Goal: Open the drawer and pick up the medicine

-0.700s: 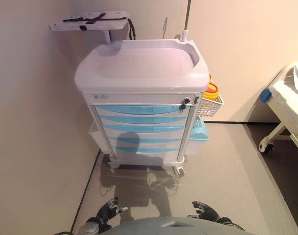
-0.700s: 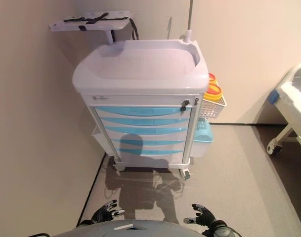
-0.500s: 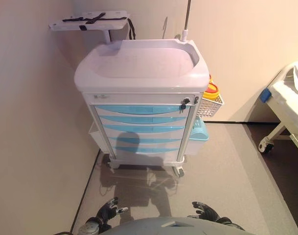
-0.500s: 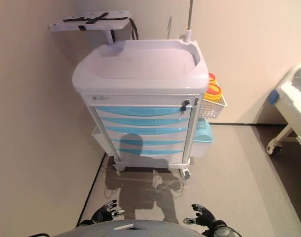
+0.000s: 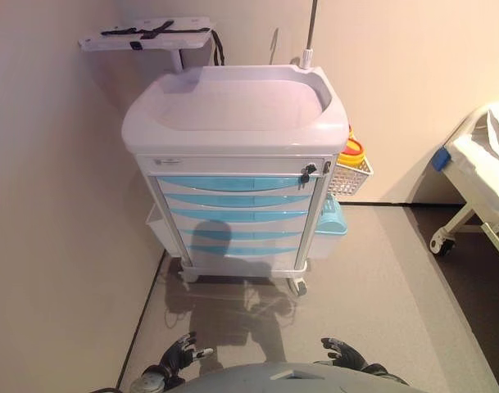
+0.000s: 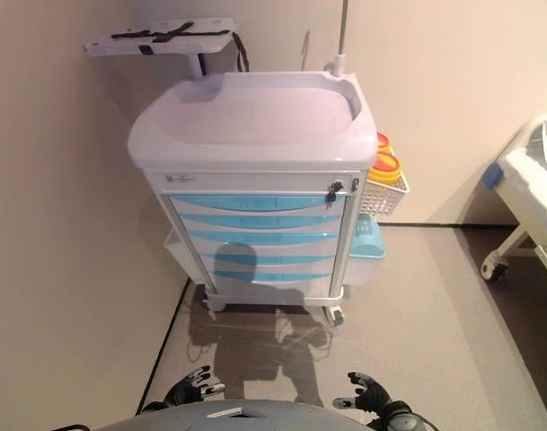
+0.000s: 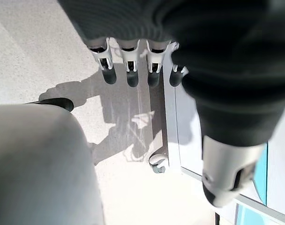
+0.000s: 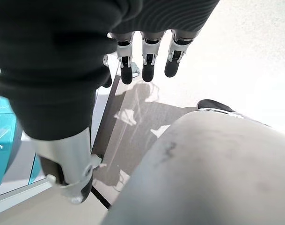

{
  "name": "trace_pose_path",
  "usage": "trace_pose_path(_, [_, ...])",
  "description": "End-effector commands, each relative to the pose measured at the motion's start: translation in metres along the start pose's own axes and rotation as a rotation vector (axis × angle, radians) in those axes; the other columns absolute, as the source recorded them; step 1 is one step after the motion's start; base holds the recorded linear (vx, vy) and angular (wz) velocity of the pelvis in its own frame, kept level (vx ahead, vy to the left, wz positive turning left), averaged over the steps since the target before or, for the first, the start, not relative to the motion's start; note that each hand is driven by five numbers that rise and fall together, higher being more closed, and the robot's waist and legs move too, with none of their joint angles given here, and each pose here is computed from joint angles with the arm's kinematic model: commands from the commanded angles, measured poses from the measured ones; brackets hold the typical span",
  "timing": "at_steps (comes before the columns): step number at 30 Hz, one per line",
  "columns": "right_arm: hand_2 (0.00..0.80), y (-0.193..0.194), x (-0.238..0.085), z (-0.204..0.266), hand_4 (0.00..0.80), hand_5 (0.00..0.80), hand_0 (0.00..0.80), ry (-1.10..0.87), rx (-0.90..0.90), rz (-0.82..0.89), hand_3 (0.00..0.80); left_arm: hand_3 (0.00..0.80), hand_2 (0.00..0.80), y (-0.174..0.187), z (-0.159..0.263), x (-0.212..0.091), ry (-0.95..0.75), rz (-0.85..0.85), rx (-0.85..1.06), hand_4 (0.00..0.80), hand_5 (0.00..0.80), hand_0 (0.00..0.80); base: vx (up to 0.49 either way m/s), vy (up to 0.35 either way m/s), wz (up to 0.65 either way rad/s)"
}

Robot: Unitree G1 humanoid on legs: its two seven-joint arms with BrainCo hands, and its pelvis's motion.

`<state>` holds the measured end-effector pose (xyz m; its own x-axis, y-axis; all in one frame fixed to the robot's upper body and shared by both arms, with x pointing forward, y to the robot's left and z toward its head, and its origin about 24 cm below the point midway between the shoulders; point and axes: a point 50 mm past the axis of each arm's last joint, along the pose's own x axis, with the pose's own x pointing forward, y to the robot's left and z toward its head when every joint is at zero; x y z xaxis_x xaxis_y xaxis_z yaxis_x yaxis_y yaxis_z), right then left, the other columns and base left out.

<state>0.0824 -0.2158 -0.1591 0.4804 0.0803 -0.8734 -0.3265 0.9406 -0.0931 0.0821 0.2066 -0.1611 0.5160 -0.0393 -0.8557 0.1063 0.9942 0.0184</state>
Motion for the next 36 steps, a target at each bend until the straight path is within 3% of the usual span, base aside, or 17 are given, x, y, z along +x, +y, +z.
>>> trace_pose_path(1, [0.0, 0.015, 0.012, 0.029, 0.0, 0.0, 0.0, -0.093, 0.003, 0.023, 0.0, 0.0, 0.0, -0.004, 0.012, 0.007, -0.021, 0.036, -0.063, 0.0, 0.0, 0.0, 0.085, 0.004, -0.06])
trace_pose_path(16, [0.0, 0.001, 0.012, 0.042, 0.0, 0.0, 0.0, -0.165, -0.008, -0.075, 0.0, 0.0, 0.0, 0.004, 0.046, 0.014, -0.163, 0.102, -0.205, 0.0, 0.0, 0.0, 0.039, 0.036, -0.03])
trace_pose_path(28, [0.0, -0.016, 0.017, 0.094, 0.0, 0.0, 0.0, -0.321, -0.048, -0.127, 0.0, 0.0, 0.0, 0.022, 0.164, 0.017, -0.593, 0.083, -0.403, 0.0, 0.0, 0.0, -0.092, 0.051, -0.17])
trace_pose_path(36, [0.0, -0.017, 0.017, 0.103, 0.0, 0.0, 0.0, -0.357, -0.039, -0.107, 0.0, 0.0, 0.0, 0.054, 0.255, -0.014, -0.959, 0.056, -0.508, 0.0, 0.0, 0.0, -0.033, -0.025, -0.25])
